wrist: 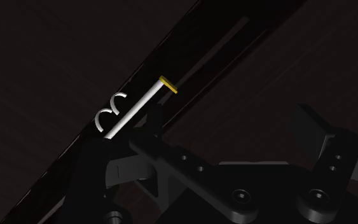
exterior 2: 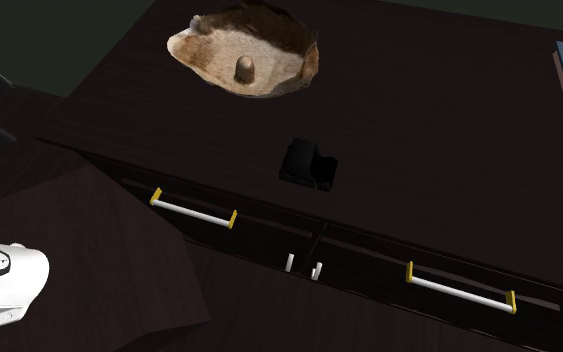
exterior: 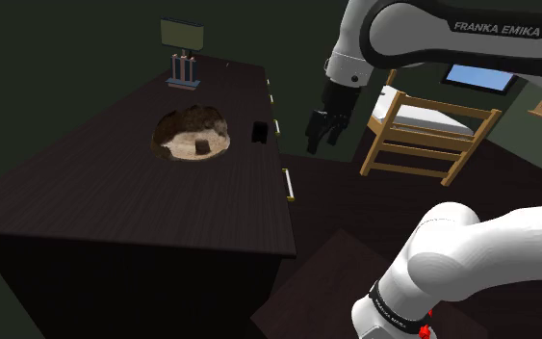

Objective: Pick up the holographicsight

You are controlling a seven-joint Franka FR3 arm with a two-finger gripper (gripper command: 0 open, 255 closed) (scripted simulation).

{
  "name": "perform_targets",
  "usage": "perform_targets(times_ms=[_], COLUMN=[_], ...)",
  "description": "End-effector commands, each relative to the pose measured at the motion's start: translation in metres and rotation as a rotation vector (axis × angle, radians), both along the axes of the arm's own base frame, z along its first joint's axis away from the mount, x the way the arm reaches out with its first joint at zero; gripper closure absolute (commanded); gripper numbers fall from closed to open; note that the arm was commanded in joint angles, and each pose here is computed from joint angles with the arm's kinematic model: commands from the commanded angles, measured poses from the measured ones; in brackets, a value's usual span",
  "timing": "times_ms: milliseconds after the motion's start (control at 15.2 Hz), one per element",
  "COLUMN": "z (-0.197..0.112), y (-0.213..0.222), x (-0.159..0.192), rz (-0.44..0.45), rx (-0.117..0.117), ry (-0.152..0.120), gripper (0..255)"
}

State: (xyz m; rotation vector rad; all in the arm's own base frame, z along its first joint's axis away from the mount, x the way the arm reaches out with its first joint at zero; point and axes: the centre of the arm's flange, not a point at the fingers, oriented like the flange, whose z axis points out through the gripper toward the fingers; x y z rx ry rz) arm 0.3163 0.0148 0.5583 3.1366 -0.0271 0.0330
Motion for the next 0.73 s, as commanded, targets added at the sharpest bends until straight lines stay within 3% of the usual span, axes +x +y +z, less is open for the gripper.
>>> perform_targets(times_ms=[0, 660], z=[0.0, -0.028], y=[0.0, -0.031], x=[0.0, 0.126], rz=[0.0, -0.171], rx=[0.0, -0.008], ry=[0.0, 0.006], gripper=[0, 0])
